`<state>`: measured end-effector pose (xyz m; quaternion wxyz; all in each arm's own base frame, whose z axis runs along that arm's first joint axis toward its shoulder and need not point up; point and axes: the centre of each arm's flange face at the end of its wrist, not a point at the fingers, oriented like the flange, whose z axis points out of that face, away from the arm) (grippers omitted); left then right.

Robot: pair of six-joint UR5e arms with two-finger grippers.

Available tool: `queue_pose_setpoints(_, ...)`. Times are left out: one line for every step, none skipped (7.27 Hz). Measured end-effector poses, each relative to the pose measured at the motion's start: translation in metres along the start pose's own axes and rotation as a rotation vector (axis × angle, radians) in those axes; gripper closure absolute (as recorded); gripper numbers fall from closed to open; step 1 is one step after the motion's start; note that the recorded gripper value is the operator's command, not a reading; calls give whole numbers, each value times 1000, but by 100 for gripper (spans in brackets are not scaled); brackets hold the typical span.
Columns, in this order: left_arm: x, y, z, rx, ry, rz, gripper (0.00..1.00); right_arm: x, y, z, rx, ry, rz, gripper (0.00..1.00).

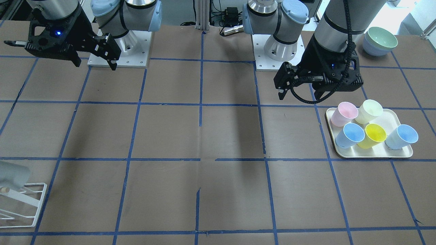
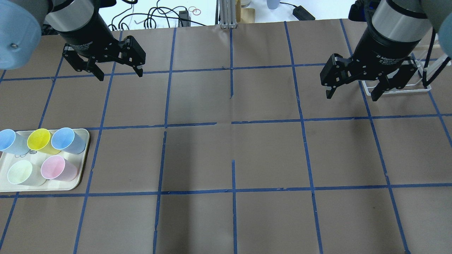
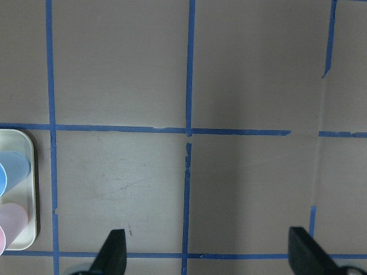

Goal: Transfer IKEA cup to right arm and place on rack

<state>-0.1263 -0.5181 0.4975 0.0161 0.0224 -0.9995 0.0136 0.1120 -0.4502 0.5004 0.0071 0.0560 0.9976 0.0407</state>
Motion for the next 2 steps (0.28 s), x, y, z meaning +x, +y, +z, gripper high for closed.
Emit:
queue_pose_setpoints(0, 0, 0, 1, 0, -1, 0, 0, 0, 2, -3, 0, 1, 0)
queue_pose_setpoints(-1, 0, 0, 2, 0, -1, 0, 0, 0, 2, -3, 0, 1, 0)
